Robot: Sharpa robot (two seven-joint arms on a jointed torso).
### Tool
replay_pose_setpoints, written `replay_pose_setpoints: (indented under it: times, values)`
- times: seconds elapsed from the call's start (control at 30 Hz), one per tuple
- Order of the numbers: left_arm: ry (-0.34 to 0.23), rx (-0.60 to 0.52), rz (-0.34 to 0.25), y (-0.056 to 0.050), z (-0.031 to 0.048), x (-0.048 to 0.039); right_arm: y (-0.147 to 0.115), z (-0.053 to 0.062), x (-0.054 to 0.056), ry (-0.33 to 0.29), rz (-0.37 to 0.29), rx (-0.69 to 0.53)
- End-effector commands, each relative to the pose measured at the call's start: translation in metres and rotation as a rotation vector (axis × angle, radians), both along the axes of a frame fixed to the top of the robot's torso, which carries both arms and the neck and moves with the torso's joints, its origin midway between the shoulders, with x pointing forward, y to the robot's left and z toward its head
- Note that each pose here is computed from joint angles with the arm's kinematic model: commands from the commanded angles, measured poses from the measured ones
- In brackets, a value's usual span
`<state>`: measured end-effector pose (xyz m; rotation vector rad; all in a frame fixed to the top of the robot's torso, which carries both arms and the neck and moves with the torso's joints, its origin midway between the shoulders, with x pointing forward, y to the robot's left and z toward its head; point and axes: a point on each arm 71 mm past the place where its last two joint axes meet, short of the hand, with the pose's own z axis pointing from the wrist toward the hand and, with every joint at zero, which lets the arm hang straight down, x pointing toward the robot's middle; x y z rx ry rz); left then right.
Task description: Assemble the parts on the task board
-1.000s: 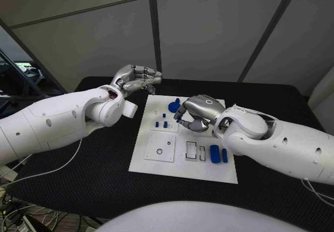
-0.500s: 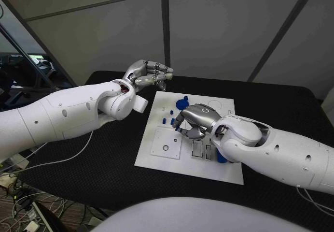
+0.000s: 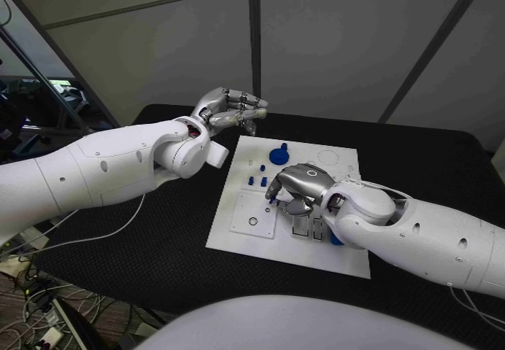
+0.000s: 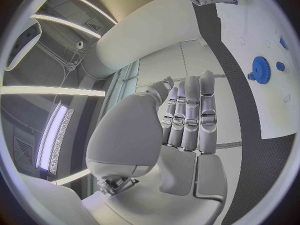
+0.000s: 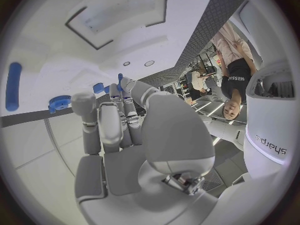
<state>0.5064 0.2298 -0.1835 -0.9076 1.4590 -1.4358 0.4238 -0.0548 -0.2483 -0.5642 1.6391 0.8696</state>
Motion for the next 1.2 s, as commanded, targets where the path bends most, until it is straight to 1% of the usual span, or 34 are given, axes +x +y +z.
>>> replay_pose_setpoints:
  times: [0.03,0.53,1.2]
  values:
    - [-0.006,-0.009,-0.014,-0.001,0.0015,0.0001,0.001,-0.001,0.000,0.002,0.013,-0.014]
    - [-0.005,-0.010,-0.017,-0.003,0.0015,0.0001,0.004,-0.008,-0.003,0.018,0.023,-0.022]
    - [-0.004,-0.010,-0.018,-0.003,0.0013,0.0002,0.006,-0.014,-0.006,0.037,0.033,-0.037]
